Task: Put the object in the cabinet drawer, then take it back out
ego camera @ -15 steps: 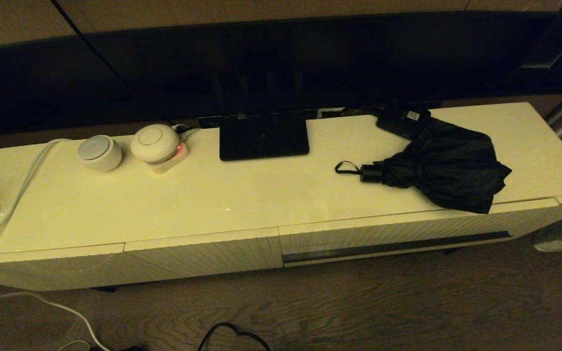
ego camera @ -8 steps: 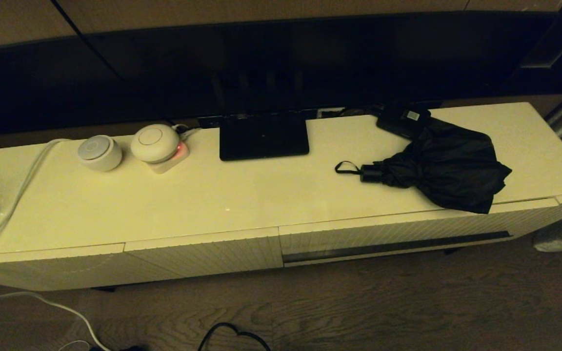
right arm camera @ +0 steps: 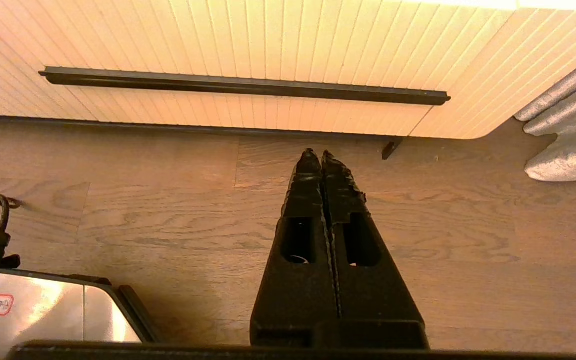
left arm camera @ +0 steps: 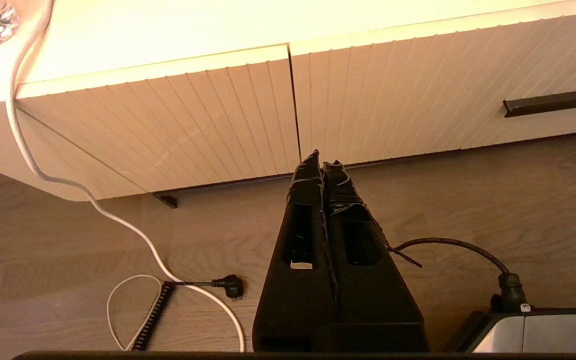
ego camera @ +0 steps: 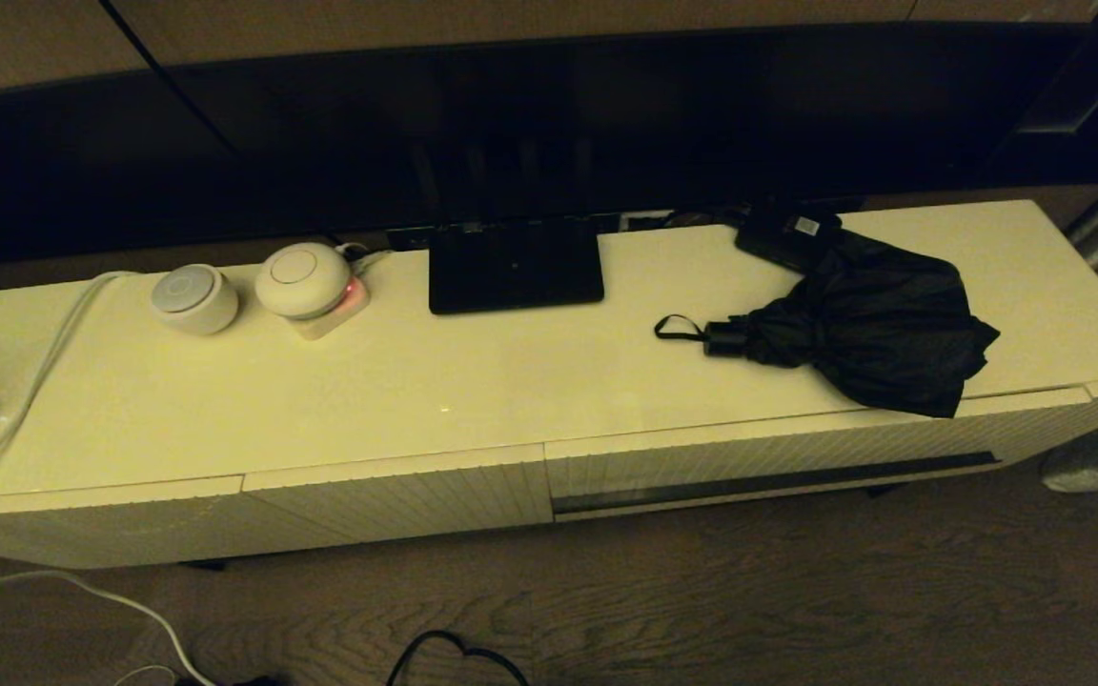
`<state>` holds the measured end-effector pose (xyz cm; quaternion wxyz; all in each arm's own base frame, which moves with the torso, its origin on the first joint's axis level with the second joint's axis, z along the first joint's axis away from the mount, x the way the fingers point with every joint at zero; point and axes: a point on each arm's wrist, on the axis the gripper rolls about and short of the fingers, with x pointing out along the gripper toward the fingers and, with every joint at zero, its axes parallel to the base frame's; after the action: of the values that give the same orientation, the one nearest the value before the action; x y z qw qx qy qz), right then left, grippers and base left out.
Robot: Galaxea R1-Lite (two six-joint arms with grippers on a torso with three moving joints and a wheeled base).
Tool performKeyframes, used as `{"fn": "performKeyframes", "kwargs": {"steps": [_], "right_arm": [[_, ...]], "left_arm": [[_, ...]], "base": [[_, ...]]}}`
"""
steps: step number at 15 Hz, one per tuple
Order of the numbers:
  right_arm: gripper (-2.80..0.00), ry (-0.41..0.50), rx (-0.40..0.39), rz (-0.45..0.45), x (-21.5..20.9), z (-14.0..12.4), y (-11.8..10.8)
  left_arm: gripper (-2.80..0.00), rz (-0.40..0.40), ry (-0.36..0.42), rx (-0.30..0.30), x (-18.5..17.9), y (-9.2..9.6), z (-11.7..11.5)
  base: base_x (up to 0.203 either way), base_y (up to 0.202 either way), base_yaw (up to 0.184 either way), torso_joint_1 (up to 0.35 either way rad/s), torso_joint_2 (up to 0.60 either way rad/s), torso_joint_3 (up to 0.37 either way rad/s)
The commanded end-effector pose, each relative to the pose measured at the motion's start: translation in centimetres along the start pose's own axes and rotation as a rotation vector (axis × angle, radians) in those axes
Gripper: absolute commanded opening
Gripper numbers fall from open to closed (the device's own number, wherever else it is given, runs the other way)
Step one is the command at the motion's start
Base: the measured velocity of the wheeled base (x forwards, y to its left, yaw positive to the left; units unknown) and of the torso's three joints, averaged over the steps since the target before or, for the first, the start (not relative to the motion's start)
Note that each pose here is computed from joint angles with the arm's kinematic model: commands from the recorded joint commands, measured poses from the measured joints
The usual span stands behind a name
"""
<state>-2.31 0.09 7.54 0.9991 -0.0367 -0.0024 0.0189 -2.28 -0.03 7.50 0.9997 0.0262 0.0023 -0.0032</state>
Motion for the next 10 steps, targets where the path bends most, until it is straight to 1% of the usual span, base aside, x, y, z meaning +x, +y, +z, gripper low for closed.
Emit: {"fn": "performKeyframes", "kwargs": {"steps": [1,5,7,10], "right_arm": [[-2.8,0.005,0.005,-0.001,0.02,-0.05,0.0],[-2.8,0.006,0.009,-0.001,0.02,-0.03,0.0],[-2.8,0.002,0.034,-0.002,0.01,0.0,-0.01],[-2.8,0.002,0.035,-0.004,0.02,-0.02,-0.01]], "left_arm": [[-2.8,0.0,0.003,0.001,0.02,-0.01,-0.08],[-2.8,0.0,0.003,0.001,0.02,-0.01,-0.08],[-2.8,0.0,0.003,0.0,0.02,-0.01,-0.08],[-2.8,0.0,0.003,0.0,0.02,-0.01,-0.08]], "base": [[0.0,0.0,0.0,0.0,0.0,0.0],[0.0,0.0,0.0,0.0,0.0,0.0],[0.0,0.0,0.0,0.0,0.0,0.0],[0.0,0.0,0.0,0.0,0.0,0.0]]}}
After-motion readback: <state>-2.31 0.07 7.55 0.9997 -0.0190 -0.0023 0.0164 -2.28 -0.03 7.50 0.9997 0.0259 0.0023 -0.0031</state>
